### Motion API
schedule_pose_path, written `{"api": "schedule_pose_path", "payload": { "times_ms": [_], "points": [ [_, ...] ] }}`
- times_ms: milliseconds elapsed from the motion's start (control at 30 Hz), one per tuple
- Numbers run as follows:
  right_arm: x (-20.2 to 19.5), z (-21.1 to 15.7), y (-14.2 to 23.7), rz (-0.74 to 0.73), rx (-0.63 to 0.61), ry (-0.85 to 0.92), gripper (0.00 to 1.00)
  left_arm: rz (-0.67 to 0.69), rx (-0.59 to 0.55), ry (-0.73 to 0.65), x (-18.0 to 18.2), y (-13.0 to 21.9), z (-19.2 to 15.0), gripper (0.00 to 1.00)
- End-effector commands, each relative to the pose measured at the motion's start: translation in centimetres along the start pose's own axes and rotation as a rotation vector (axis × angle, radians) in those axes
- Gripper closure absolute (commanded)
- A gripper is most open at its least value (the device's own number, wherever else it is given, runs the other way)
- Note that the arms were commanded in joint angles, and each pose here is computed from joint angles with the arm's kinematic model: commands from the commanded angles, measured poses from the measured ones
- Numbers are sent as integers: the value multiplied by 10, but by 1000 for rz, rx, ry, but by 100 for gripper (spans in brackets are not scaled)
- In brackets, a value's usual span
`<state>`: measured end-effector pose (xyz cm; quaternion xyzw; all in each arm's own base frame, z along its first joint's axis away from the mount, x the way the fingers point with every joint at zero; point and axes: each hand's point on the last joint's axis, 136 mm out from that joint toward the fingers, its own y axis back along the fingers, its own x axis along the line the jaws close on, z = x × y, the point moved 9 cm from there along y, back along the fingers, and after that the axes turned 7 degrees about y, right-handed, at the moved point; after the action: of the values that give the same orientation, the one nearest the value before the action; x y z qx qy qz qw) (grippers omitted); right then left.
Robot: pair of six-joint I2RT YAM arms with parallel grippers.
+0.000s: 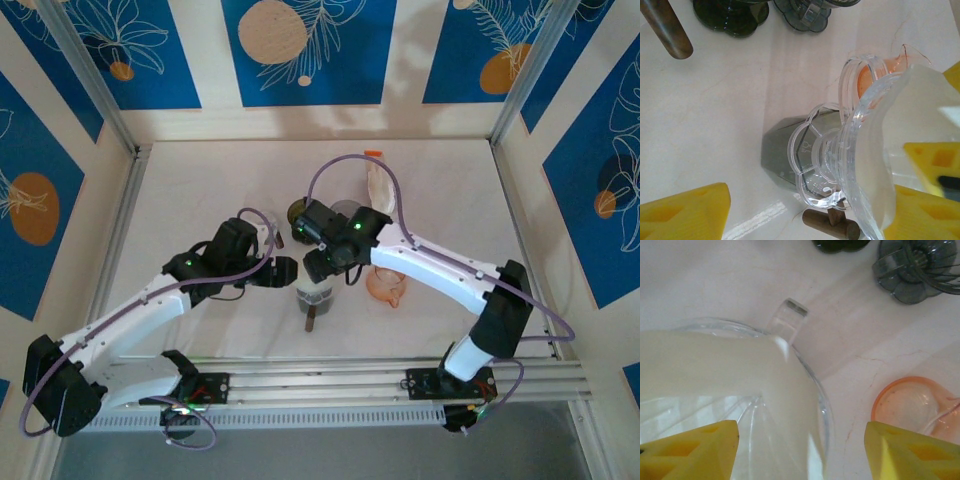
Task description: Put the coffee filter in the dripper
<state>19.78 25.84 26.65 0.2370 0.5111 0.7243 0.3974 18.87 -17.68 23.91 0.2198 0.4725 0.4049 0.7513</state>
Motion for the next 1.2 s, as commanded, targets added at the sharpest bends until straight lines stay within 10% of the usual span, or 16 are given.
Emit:
{"api": "schedule_pose_path", "payload": {
  "times_ms": [0, 400, 800, 1167],
  "points": [
    [-6, -5, 19, -23, -28, -30, 32, 33, 13, 10, 7, -5, -2, 23],
    [-15, -21, 35, -17, -65, -79, 37, 29, 15, 39, 11, -8, 0, 23],
    [-8, -28, 17, -4, -24, -63, 71, -24, -12, 58, 5, 2, 4, 20],
    [-6, -27, 13, -6, -15, -57, 76, -50, -60, 64, 3, 18, 6, 20]
  ]
}}
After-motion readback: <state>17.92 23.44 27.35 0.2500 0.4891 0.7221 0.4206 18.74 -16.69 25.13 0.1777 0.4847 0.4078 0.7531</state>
